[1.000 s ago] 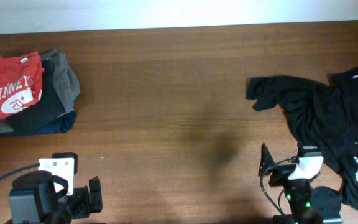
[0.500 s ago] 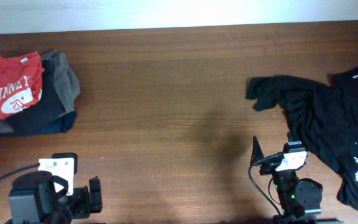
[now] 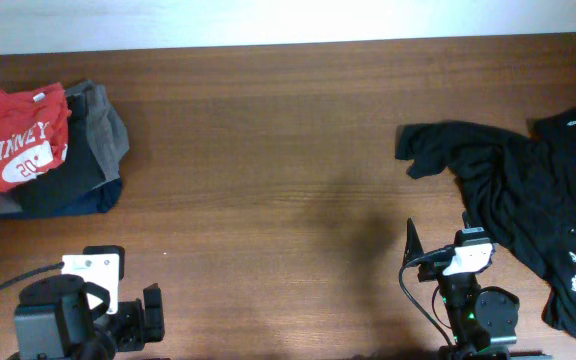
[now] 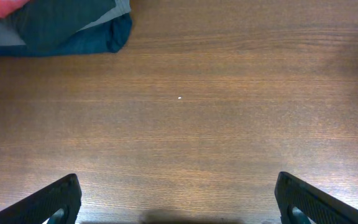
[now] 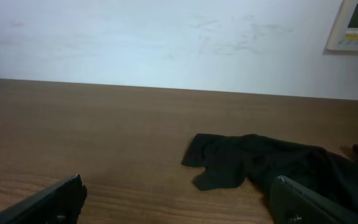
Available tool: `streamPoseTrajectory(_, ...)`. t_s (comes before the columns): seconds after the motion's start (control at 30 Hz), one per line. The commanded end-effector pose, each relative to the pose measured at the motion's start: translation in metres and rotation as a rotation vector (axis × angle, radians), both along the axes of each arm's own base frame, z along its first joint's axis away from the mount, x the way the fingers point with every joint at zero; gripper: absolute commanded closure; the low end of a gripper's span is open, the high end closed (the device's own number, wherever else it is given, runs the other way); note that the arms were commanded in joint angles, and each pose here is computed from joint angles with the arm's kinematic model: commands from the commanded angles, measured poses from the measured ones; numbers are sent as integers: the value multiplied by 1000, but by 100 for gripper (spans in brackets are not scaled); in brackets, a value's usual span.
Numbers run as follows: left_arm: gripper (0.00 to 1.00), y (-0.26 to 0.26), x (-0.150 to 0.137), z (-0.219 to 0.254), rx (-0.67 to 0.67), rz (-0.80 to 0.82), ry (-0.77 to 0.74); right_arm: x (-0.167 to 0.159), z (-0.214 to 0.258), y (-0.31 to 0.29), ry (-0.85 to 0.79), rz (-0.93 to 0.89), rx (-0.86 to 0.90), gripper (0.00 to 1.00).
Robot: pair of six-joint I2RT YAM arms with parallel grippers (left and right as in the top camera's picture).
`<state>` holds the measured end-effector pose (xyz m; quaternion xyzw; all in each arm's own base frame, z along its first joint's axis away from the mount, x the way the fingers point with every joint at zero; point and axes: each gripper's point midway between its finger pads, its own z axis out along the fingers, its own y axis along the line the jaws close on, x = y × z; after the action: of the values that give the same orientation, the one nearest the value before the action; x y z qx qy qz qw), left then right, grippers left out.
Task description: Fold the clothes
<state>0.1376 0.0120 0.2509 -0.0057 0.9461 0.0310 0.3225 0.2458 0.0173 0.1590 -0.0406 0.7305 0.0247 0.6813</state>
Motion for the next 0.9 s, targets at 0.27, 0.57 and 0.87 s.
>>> streamPoseTrajectory(0.27,1,2,0,2,5,15,-9,-1,-1,3,-1,13,-1,1)
streamPoseTrajectory(0.57,1,2,0,2,5,15,-9,-1,-1,3,-1,13,-1,1)
streamPoseTrajectory(0.87,1,7,6,9,34,23,-83,-1,-1,3,-1,13,-1,1)
